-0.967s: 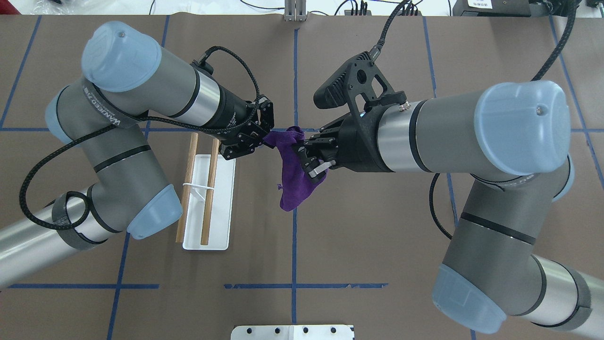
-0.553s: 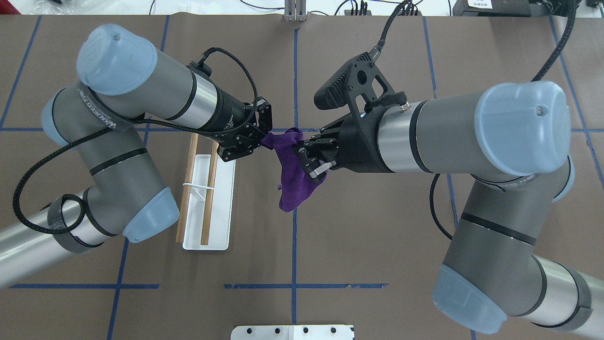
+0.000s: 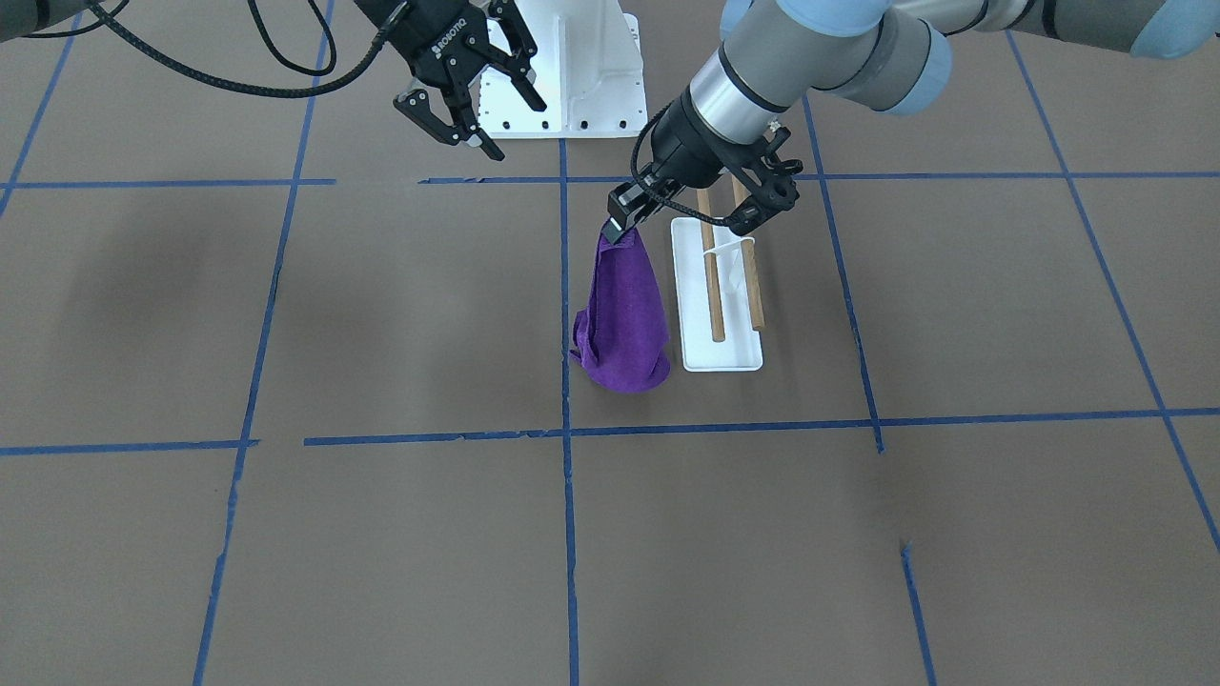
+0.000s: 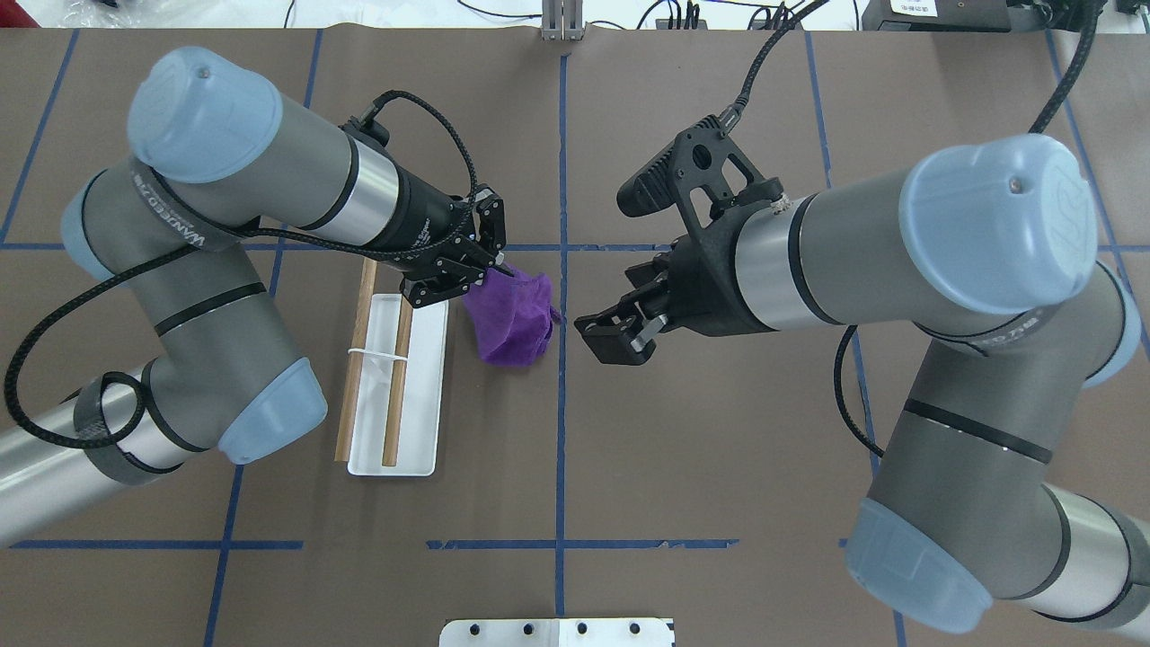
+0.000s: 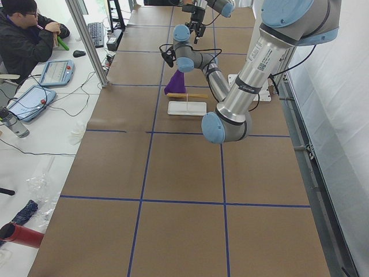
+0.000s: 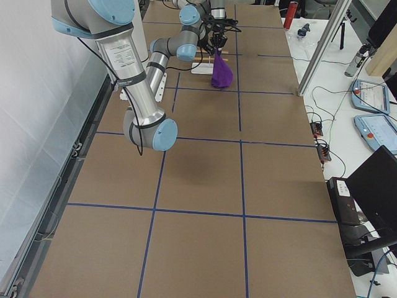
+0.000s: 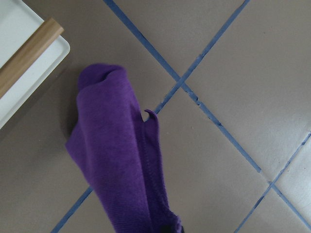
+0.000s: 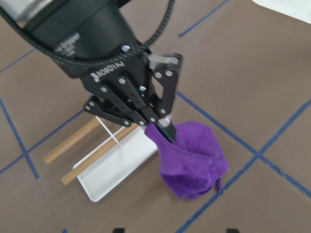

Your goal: Hang towel on rack

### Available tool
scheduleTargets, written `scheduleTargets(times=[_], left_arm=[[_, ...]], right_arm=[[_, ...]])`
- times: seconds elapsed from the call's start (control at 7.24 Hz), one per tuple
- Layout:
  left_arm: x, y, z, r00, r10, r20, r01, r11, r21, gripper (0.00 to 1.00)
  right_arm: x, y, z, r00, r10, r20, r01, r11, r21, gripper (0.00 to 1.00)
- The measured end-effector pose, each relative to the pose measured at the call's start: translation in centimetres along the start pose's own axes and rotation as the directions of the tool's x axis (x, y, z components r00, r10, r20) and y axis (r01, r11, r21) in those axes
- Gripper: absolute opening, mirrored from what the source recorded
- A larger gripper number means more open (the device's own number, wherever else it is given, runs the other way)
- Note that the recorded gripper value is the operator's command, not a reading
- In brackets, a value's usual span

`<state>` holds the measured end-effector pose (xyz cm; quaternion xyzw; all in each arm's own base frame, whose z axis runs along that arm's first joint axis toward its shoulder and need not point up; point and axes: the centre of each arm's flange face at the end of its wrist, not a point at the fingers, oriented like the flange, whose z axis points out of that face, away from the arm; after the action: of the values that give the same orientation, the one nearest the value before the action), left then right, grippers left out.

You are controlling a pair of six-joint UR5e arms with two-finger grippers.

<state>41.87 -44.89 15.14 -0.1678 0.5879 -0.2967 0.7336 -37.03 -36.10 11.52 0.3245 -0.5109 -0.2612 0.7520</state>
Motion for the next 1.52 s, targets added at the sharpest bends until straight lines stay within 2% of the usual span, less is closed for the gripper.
scheduleTargets(times=[0.14,0.28,0.55,0.83,0.97,1.11,1.24,1.52], left_arm=[[-1.2,-0.4,-1.1,1.000,-0.001,-0.003,0.001,1.000,0.004,0.00],[-1.9,-0.9,-2.3,1.000,0.000,-0.010,0.000,1.000,0.013,0.00],[-3.2,-2.1,-4.2,0.999,0.030,-0.019,-0.029,0.999,0.034,0.00],[-6.9,-5.0,-6.0,0.996,0.094,0.014,-0.094,0.993,0.077,0.00],[-9.0,-7.0,-6.9,0.990,0.134,0.041,-0.138,0.985,0.105,0.00],[-11.0,-9.0,-7.8,0.982,0.174,0.070,-0.182,0.975,0.131,0.00],[-13.0,-11.0,-8.6,0.972,0.213,0.103,-0.227,0.962,0.151,0.00],[-16.5,-13.7,-9.3,0.942,0.287,0.172,-0.314,0.936,0.161,0.00]], right_arm=[[1.9,0.1,0.2,0.998,0.043,-0.042,-0.046,0.996,-0.076,1.00],[4.5,0.0,1.0,0.991,0.087,-0.105,-0.101,0.985,-0.138,1.00],[11.5,0.0,3.6,0.956,0.154,-0.249,-0.212,0.951,-0.225,1.00],[19.9,0.8,5.0,0.913,0.142,-0.382,-0.279,0.902,-0.331,1.00],[25.6,1.2,4.2,0.902,0.102,-0.419,-0.282,0.875,-0.393,1.00],[31.9,1.8,2.7,0.905,0.072,-0.420,-0.277,0.849,-0.450,1.00],[38.5,2.8,0.4,0.915,0.050,-0.400,-0.262,0.827,-0.498,1.00],[47.3,5.0,-4.5,0.923,0.038,-0.383,-0.255,0.806,-0.534,1.00]])
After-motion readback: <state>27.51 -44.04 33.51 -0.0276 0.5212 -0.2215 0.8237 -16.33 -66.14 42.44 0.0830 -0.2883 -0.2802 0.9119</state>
